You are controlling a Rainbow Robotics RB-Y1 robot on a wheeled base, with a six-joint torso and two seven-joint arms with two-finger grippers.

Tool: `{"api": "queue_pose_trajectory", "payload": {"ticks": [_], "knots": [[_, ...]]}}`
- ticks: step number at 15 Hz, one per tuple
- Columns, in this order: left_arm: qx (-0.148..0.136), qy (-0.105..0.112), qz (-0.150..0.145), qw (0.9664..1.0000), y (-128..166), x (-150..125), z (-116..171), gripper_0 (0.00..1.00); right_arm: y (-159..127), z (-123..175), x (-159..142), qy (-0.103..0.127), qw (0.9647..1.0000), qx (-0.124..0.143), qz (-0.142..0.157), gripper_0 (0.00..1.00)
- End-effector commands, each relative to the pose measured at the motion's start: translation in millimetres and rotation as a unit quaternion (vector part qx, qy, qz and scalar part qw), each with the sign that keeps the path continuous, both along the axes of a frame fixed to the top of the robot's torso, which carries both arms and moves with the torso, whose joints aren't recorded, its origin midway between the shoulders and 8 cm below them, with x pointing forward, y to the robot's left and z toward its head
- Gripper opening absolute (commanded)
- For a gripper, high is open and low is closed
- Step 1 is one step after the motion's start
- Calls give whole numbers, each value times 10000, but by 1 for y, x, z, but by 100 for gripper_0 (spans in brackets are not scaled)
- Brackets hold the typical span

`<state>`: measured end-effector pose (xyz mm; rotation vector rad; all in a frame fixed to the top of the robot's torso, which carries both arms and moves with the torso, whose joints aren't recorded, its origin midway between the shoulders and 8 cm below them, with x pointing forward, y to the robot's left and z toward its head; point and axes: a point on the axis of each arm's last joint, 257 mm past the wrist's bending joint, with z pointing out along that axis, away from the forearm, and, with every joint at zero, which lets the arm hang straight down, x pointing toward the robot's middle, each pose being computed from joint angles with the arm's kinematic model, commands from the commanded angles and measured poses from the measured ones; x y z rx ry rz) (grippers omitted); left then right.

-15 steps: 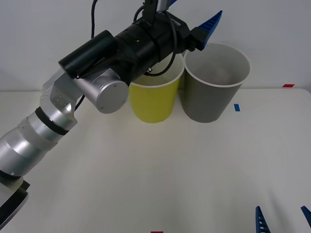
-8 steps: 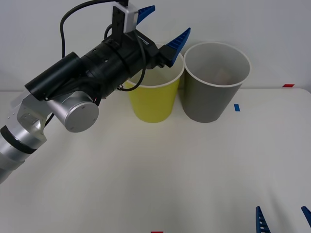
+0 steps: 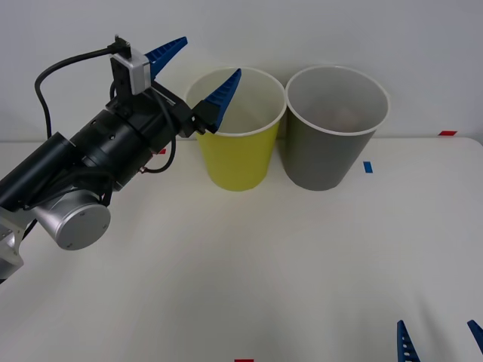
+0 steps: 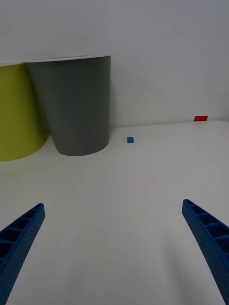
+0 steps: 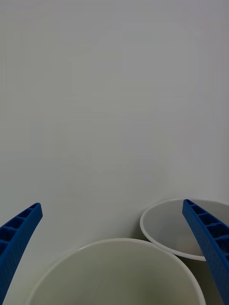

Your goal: Put cans in the gray bin and PET bottles in the light green bin.

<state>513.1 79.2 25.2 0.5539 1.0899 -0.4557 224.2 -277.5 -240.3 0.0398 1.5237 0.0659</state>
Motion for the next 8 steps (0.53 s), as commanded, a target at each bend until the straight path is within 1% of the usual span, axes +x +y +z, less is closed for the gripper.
{"api": "queue_pose_trajectory", "payload": {"ticks": [1, 3, 6, 8], "knots": [[-113, 130, 148, 9997, 25, -23, -14, 100, 0, 0, 0, 0, 10000, 0, 0, 100], [-153, 236, 288, 9992, 43, -38, -25, 98, 0, 0, 0, 0, 10000, 0, 0, 100], [-189, 390, 444, 9981, 58, -51, -42, 97, 0, 0, 0, 0, 10000, 0, 0, 100], [-190, 418, 533, 9975, 67, -59, -46, 97, 0, 0, 0, 0, 10000, 0, 0, 100]]}}
